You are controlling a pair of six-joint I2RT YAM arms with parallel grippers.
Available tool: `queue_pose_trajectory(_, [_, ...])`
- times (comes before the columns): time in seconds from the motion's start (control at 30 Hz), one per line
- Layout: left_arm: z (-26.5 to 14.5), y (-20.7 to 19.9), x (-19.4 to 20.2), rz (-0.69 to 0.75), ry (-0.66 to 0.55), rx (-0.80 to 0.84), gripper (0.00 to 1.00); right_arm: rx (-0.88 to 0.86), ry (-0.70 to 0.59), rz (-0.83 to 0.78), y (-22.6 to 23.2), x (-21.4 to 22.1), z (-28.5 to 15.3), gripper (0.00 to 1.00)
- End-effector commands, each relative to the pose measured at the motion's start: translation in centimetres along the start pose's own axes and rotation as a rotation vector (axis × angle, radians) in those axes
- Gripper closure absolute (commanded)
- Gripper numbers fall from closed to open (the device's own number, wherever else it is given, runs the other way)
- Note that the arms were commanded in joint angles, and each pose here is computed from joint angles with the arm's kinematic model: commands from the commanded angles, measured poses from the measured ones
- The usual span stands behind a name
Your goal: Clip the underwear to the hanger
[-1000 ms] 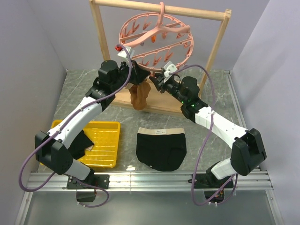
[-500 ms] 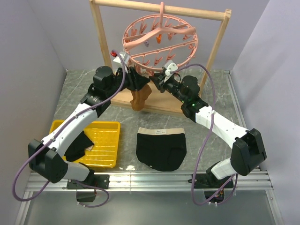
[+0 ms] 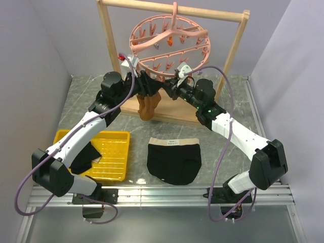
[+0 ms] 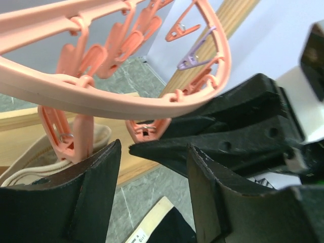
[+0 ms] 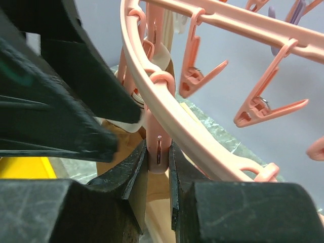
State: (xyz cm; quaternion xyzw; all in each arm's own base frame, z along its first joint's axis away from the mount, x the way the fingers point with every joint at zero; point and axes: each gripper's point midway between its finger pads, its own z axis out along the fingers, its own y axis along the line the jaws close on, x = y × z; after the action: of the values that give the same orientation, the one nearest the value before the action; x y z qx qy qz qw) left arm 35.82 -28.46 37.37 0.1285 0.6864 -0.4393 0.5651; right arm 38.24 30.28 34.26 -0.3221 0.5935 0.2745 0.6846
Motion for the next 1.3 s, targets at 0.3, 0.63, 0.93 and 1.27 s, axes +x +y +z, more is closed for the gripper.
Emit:
queue_pose_trajectory(0.3, [1.4,-1.0,-3.5,-0.022,-0.122,0.012,0.45,-0.034,-0.044,0.01,1.0,-3.0,-0.1,1.0])
queue_pose_trajectory(0.63, [1.8,-0.6,-4.2,-0.035,-0.153,-0.017,0.46,-0.045,-0.04,0.01,1.4,-2.9,0.1,1.0])
queue_pose_trajectory(0.93, [2.3,-0.3,-4.4,-0.03,-0.165,-0.038,0.48,-0.068,-0.036,0.007,2.3,-2.9,0.1,1.0])
queue_pose_trajectory(1.27, [2.4,0.1,-4.5,-0.039,-0.178,-0.061,0.76,-0.077,-0.02,-0.001,2.6,-2.3,0.0,1.0])
